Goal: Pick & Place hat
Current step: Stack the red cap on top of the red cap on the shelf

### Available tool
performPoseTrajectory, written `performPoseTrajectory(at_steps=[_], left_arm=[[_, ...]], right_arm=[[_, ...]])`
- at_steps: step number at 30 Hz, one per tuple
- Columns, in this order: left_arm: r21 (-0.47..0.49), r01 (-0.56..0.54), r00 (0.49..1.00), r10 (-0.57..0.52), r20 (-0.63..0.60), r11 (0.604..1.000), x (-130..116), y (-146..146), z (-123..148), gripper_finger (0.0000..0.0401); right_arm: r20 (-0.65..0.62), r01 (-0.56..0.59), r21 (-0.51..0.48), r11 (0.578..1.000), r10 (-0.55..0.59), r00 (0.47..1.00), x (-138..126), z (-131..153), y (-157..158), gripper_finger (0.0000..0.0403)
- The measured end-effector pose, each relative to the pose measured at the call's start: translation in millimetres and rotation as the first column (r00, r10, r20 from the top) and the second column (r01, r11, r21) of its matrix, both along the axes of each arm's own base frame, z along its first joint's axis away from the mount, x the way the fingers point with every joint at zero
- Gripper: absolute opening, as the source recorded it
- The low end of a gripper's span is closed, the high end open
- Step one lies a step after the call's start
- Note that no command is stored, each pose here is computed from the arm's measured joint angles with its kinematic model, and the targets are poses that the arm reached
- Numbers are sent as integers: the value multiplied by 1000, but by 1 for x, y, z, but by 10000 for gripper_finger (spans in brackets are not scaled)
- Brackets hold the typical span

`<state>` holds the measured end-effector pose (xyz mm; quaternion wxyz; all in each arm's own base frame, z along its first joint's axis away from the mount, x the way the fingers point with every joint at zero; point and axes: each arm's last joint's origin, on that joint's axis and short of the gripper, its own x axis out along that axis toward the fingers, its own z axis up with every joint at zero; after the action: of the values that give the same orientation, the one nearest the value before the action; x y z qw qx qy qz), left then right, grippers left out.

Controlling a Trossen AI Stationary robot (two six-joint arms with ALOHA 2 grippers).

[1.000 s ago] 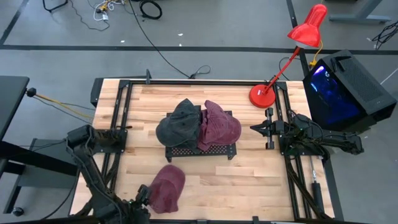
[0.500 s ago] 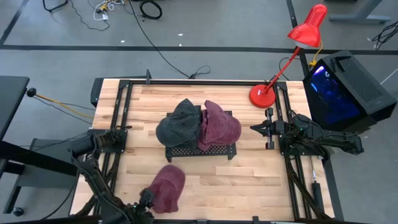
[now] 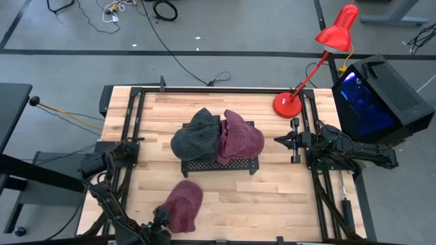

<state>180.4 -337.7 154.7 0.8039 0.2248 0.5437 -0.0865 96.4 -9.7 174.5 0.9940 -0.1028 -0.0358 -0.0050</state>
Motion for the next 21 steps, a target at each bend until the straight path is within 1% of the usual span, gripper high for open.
performPoseTrajectory(at_steps=[4, 7, 13, 17, 21], left_arm=[[-9, -55, 998, 55, 13, 998, 0, 0, -3, 194], [-5, -71, 997, 71, 25, 997, 1, 0, -4, 194], [8, -72, 997, 71, 27, 997, 1, 0, -8, 191], [-1, -69, 998, 69, -11, 998, 1, -2, -14, 179], [-2, -70, 998, 70, -4, 998, 1, -3, -15, 168]], right_arm=[[0, 0, 0, 1000, 0, 1000, 0, 0, 0, 4], [0, 0, 0, 1000, 0, 1000, 0, 0, 0, 4], [0, 0, 0, 1000, 0, 1000, 0, 0, 0, 4], [0, 0, 0, 1000, 0, 1000, 0, 0, 0, 4], [0, 0, 0, 1000, 0, 1000, 0, 0, 0, 4]])
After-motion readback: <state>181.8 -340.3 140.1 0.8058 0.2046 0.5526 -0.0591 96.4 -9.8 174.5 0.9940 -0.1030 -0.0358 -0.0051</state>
